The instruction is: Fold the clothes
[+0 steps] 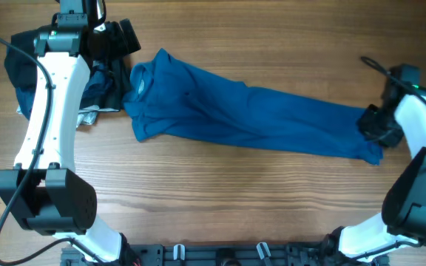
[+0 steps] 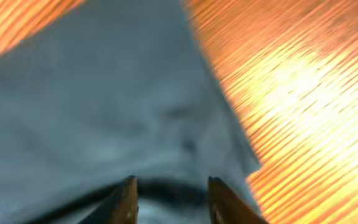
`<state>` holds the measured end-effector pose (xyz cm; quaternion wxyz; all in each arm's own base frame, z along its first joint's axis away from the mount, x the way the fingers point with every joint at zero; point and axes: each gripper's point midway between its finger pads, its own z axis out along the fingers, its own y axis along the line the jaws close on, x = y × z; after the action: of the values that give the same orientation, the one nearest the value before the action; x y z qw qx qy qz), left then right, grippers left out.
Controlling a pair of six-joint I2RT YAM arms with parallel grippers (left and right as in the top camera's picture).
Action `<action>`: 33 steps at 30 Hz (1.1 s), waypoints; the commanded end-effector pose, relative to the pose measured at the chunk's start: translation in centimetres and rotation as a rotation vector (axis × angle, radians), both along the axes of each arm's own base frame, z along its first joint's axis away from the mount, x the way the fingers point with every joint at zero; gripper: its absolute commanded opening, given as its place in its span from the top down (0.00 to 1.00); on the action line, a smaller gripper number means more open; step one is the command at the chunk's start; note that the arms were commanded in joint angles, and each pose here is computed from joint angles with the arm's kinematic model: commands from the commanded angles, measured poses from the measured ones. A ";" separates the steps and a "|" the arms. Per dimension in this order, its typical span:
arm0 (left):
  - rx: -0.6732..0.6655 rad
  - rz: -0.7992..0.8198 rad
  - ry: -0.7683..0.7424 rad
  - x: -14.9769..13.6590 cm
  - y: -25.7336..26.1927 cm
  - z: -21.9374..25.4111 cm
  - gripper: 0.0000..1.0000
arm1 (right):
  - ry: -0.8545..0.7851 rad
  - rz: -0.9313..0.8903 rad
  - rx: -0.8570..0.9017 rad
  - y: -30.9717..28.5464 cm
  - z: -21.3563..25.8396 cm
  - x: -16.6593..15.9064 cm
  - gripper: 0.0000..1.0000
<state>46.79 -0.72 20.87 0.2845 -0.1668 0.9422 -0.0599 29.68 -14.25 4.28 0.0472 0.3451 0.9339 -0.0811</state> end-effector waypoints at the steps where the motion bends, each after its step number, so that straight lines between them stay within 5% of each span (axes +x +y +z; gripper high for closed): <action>1: 0.009 0.008 0.017 0.1 0.4 -0.9 0.01 | -0.131 0.061 0.156 -0.9 0.7 1.2 0.43; 6: 0.009 0.008 0.017 0.1 0.4 -0.9 0.00 | -0.212 0.044 0.237 -1.9 -0.1 0.9 0.41; 9: 0.009 0.008 0.016 0.1 0.4 -0.9 0.00 | -0.221 0.052 0.247 -1.1 -1.9 0.5 0.27; 15: 0.009 0.008 0.017 0.1 0.4 -0.9 0.00 | -0.190 0.071 0.245 -1.1 -5.0 -0.2 0.25; 17: 0.009 0.008 0.017 0.1 0.4 -0.9 0.01 | -0.188 0.069 0.246 -1.1 -5.3 -0.1 0.34; 20: 0.009 0.008 0.017 0.1 0.4 -0.9 0.00 | -0.216 0.058 0.250 -1.2 -5.0 0.6 0.81; 22: 0.009 0.008 0.017 0.1 0.4 -0.9 0.00 | -0.246 0.056 0.252 -1.4 -4.5 1.4 0.92; 24: 0.009 0.008 0.017 0.1 0.4 -0.9 0.01 | -0.275 0.059 0.231 -2.1 -3.7 2.4 0.92; 25: 0.009 0.008 0.017 0.1 0.4 -0.9 0.00 | -0.293 0.057 0.213 -2.9 -3.0 3.0 0.83; 33: 0.009 0.008 0.017 0.1 0.4 -0.9 0.01 | -0.446 0.064 0.082 -10.6 3.0 5.2 0.96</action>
<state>46.85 -0.72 20.91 0.2859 -0.1667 0.9417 -0.0602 34.21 -22.33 5.51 0.2082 0.3364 0.9174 0.0444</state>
